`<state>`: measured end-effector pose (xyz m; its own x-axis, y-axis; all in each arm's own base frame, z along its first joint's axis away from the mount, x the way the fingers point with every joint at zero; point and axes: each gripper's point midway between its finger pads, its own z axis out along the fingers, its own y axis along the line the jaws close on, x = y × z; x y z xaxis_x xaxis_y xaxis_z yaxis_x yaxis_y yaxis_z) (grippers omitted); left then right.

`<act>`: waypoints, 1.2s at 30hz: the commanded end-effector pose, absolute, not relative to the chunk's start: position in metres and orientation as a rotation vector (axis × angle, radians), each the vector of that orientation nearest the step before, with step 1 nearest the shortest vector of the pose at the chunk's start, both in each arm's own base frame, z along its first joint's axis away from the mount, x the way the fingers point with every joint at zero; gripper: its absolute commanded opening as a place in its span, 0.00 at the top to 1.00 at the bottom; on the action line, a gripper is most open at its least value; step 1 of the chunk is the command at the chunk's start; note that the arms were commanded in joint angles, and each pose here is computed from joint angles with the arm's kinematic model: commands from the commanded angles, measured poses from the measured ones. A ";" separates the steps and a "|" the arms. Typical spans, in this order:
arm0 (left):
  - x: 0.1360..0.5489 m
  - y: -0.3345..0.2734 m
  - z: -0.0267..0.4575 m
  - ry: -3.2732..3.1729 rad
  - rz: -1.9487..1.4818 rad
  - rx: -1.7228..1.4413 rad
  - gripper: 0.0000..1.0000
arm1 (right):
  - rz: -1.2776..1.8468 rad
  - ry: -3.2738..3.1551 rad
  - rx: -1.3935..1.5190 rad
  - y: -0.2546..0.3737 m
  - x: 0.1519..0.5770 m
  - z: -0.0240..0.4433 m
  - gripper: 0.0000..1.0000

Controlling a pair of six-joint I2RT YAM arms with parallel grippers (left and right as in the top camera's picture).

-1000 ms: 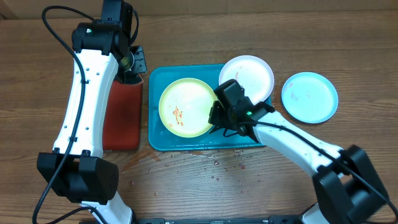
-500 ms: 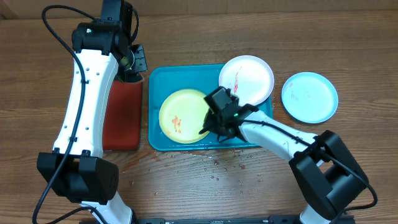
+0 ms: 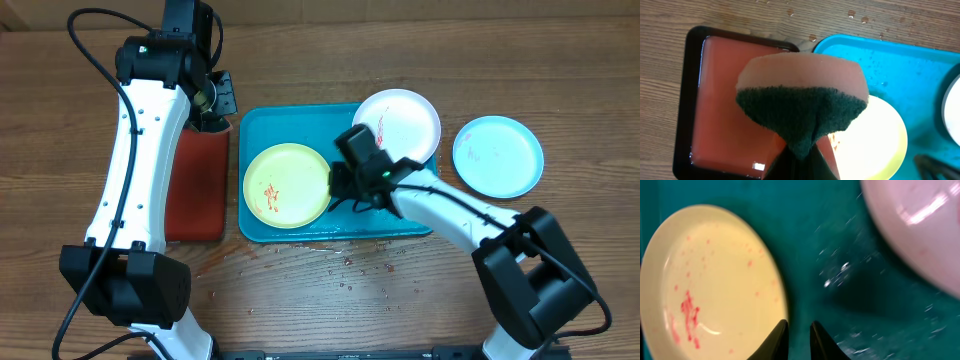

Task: Clean dirty plates on tray and stack at the side
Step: 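Slide the yellow plate left across the teal tray with the right gripper, then lower the sponge in the left gripper onto the yellow plate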

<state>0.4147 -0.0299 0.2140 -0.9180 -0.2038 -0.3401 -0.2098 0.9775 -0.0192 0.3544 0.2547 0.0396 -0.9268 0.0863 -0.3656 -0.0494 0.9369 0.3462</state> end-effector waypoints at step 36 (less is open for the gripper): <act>0.408 -0.067 0.172 2.845 -0.106 -0.261 0.96 | 0.597 2.872 0.339 0.260 0.343 -0.004 0.96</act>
